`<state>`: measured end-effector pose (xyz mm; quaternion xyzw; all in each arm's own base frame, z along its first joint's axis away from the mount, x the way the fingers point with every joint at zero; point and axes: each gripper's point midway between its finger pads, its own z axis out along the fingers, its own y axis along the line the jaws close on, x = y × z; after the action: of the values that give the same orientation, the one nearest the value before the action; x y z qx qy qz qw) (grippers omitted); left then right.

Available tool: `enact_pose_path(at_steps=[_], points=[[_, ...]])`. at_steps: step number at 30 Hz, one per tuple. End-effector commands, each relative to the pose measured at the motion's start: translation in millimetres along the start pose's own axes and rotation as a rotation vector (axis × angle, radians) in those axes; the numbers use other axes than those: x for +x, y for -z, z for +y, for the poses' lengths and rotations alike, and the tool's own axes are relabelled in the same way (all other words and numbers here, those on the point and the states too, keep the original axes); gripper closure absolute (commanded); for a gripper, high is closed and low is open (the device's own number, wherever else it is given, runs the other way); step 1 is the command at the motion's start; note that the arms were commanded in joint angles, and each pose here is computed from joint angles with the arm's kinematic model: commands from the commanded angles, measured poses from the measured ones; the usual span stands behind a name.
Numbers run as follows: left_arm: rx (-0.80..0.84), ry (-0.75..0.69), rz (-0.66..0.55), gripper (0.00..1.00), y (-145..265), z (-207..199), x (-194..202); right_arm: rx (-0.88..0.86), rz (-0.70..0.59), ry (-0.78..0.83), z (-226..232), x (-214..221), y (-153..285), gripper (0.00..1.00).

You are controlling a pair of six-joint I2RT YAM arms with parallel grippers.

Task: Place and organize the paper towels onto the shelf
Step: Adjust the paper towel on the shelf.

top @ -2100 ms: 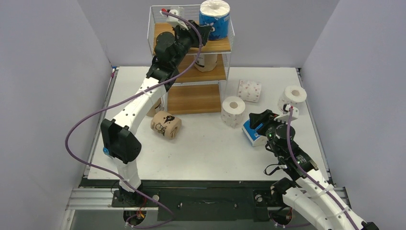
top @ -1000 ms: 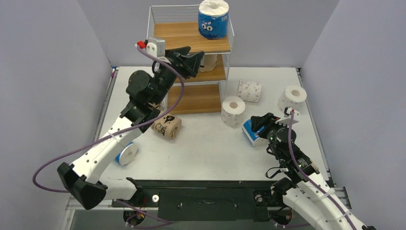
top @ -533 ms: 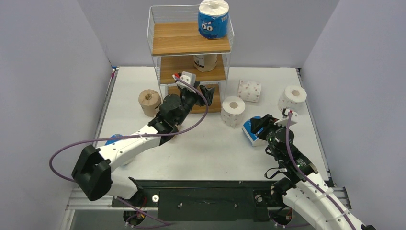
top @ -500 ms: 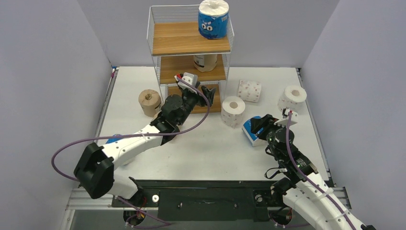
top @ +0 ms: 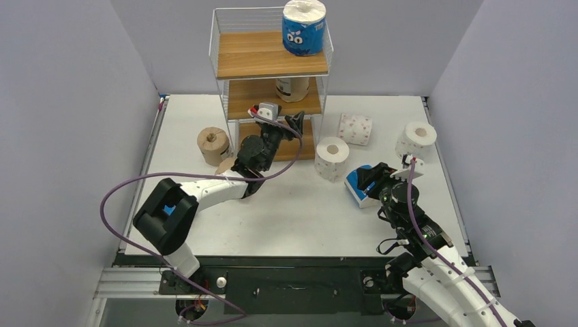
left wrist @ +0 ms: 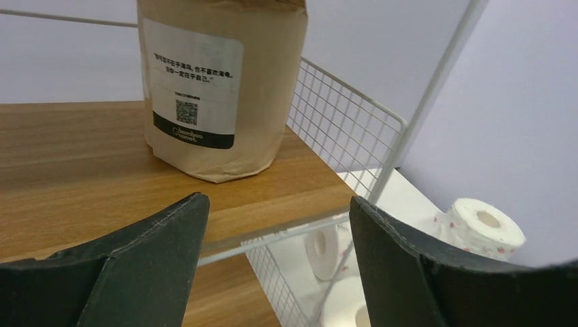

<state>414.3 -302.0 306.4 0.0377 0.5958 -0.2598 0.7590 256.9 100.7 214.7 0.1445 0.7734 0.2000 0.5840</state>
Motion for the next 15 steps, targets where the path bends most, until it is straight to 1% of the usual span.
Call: enact_pose_path(at_steps=[1,4,5,8,15], points=[[-0.018,0.067,-0.159,0.27,-25.8,0.8,-38.5,-0.023,-0.022,-0.002,4.8,-4.6,1.8,0.47],[-0.030,0.066,-0.177,0.27,-37.8,5.3,-39.9,-0.031,-0.020,-0.004,6.5,-5.1,2.6,0.47],[-0.034,0.065,-0.171,0.28,-40.8,7.4,-34.6,-0.032,-0.022,-0.004,6.8,-6.0,2.9,0.47],[-0.039,0.066,-0.197,0.30,-50.2,13.5,-39.7,-0.026,-0.020,-0.001,5.7,-5.5,2.6,0.47],[-0.042,0.079,-0.181,0.31,-70.3,23.5,-27.3,-0.013,-0.019,0.005,3.3,-4.5,1.4,0.47]])
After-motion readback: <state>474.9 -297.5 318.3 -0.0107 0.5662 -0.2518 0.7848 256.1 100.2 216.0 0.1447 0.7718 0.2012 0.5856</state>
